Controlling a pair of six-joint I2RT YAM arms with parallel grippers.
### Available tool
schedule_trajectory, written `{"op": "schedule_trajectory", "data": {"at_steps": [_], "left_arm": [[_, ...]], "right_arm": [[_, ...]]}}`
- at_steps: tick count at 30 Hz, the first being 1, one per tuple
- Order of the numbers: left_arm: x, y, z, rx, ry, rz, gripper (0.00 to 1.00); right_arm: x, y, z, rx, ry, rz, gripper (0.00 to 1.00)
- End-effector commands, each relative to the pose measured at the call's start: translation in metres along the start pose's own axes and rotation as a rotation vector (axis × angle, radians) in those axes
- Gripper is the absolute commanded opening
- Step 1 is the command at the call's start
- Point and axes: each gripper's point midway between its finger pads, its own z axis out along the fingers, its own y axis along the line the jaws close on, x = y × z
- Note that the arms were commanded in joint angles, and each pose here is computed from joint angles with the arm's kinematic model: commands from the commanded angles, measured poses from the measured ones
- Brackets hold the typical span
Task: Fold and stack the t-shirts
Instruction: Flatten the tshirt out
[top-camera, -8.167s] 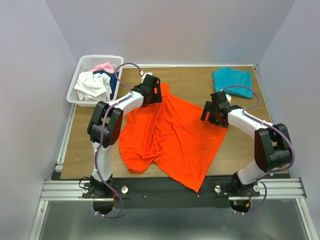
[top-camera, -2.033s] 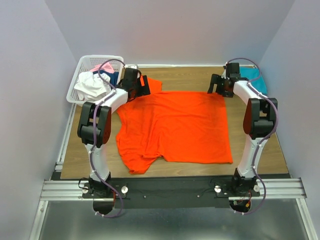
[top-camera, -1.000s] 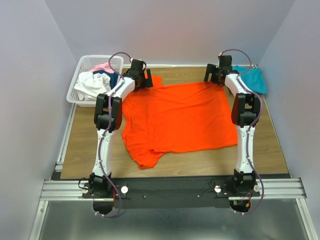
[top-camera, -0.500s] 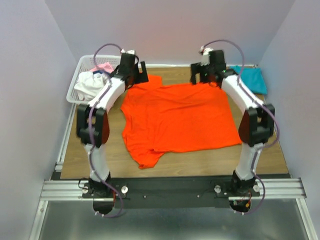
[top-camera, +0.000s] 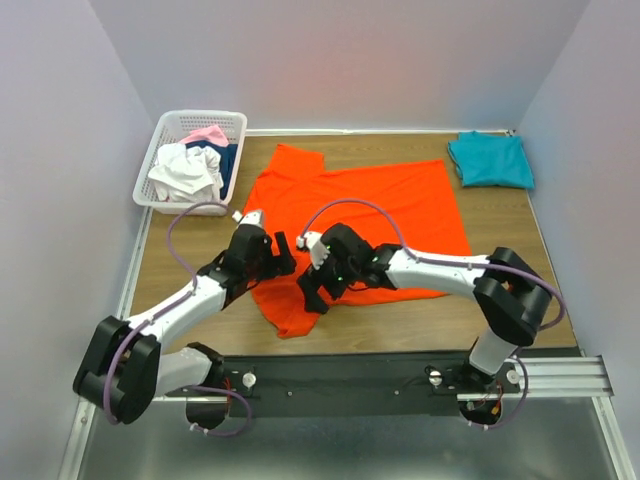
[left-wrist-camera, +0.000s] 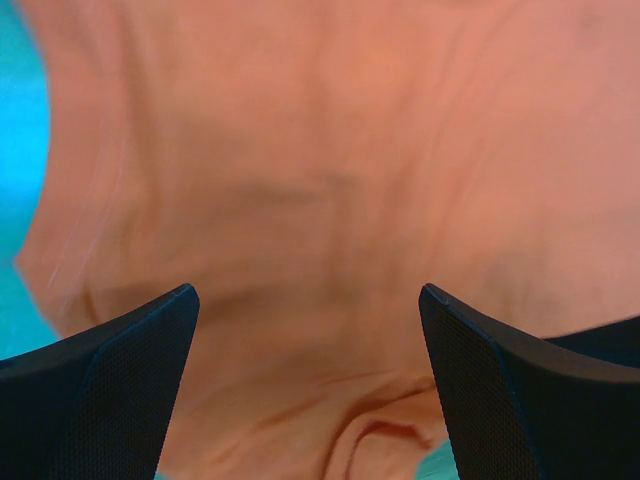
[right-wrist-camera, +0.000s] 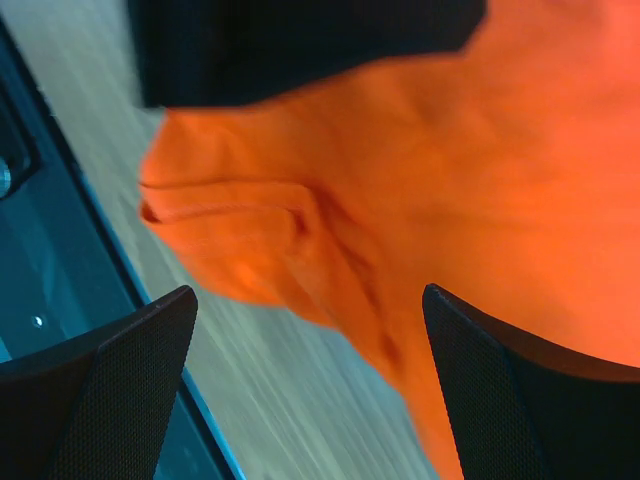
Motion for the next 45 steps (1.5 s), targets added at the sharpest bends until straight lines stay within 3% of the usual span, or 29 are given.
{"op": "schedule_trajectory", "data": {"at_steps": [1,2,7,9,10,11,14,17,25,37,45], "left_arm": [[0.007,0.014,-0.006,-0.02,-0.06,-0.069,0.98],[0.011,0.015,-0.008,-0.014,-0.059,-0.072,0.98],[0.024,0.022,-0.005,-0.015,-0.043,-0.083,0.98],[0.028,0.025,-0.003,-0.028,-0.034,-0.082,0.98],[0.028,0.027,-0.002,-0.039,-0.031,-0.082,0.98],[0.032,0.031,0.0,-0.06,-0.014,-0.085,0.98],[0.038,0.044,0.002,-0.133,0.009,-0.089,0.98],[0.038,0.046,0.002,-0.153,0.013,-0.099,0.98],[0.039,0.049,0.003,-0.182,0.027,-0.115,0.98],[0.04,0.05,0.004,-0.202,0.039,-0.127,0.98],[0.041,0.052,0.005,-0.218,0.045,-0.132,0.98]], "right_arm": [[-0.004,0.034,0.034,-0.078,-0.028,-0.035,0.99],[-0.003,0.034,0.039,-0.066,-0.019,-0.041,0.93],[-0.003,0.026,0.059,-0.051,0.005,-0.033,0.88],[-0.003,0.024,0.061,-0.034,0.008,-0.03,0.8],[-0.003,0.024,0.06,-0.037,0.007,-0.028,0.75],[-0.003,0.026,0.059,-0.049,0.008,-0.029,0.6],[-0.002,0.03,0.05,-0.051,-0.001,-0.02,0.35],[0.008,0.035,0.042,-0.063,0.007,-0.007,0.22],[0.018,0.052,0.023,-0.089,-0.001,0.012,0.03],[0.075,0.056,0.001,-0.084,0.07,0.095,0.01],[0.106,0.072,-0.015,-0.124,0.099,0.115,0.06]]}}
